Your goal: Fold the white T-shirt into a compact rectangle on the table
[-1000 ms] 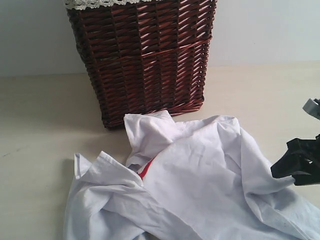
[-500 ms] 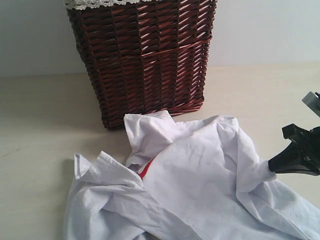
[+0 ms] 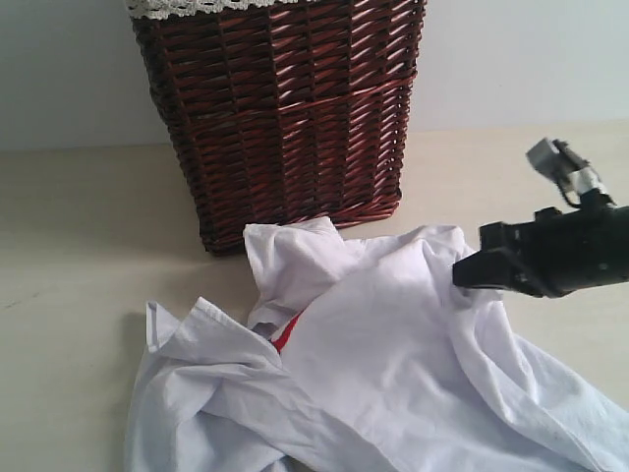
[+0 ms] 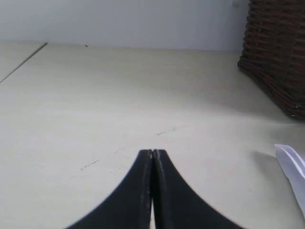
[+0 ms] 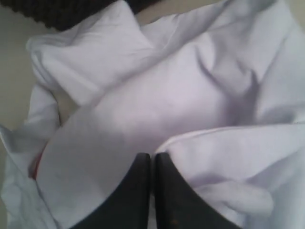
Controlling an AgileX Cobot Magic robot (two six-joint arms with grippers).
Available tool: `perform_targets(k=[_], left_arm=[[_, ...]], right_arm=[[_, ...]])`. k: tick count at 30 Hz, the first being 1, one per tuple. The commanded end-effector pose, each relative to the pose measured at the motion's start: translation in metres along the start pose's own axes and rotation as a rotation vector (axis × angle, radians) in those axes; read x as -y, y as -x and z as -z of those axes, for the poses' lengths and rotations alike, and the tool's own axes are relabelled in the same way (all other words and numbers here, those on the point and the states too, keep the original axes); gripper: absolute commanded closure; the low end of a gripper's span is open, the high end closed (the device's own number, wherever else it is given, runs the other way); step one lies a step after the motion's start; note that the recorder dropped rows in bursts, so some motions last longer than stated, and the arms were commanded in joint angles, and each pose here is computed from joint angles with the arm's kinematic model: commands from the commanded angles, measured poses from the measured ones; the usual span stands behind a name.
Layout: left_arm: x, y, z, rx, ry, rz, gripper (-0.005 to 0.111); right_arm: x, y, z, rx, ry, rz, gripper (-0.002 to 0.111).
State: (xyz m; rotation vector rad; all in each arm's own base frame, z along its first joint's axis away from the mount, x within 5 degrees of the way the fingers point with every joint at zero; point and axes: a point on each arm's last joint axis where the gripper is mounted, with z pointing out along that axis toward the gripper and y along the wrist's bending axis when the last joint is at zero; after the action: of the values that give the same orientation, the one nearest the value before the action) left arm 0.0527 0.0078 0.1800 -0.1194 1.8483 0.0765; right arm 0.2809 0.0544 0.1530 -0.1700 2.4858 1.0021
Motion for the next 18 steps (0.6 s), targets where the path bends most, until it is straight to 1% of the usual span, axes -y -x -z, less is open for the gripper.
perform_targets(k=[1,2,4,5,7,8,9,12,16,18], left_arm=[[0.000,0.001,0.000,0.012,0.003,-0.002,0.107],[0.000,0.001,0.000,0.012,0.003,-0.002,0.107],[0.000,0.001,0.000,0.012,0.003,-0.002,0.107],[0.000,0.001,0.000,0.012,0.003,-0.002,0.107],[0.000,0.001,0.000,0.012,0.003,-0.002,0.107],[0.000,0.001,0.000,0.012,0.003,-0.002,0.107],[0.000,0.001,0.000,0.012,0.003,-0.002,0.107],[0.000,0.001,0.000,0.012,0.003,-0.002,0.107],[0.000,0.001,0.000,0.012,0.003,-0.002,0.107],[0.000,0.001,0.000,0.012,0.003,-0.002,0.107]], right_arm=[[-0.017,-0.005,-0.022,-0.032,-0.093,0.227,0.104],[-0.018,-0.005,-0.024,-0.029,-0.121,0.247,0.100],[-0.019,-0.005,-0.028,-0.019,-0.173,0.307,0.085],[-0.020,-0.004,-0.029,-0.016,-0.186,0.357,0.076],[-0.025,-0.001,-0.028,0.005,-0.194,0.462,0.062],[-0.028,0.001,-0.026,0.022,-0.193,0.505,0.058],[-0.033,0.003,-0.023,0.044,-0.196,0.541,0.055],[-0.049,0.012,-0.004,0.116,-0.215,0.659,0.055],[-0.066,0.020,0.028,0.196,-0.325,0.789,0.055],[-0.066,0.019,0.040,0.166,-0.363,0.853,0.055]])
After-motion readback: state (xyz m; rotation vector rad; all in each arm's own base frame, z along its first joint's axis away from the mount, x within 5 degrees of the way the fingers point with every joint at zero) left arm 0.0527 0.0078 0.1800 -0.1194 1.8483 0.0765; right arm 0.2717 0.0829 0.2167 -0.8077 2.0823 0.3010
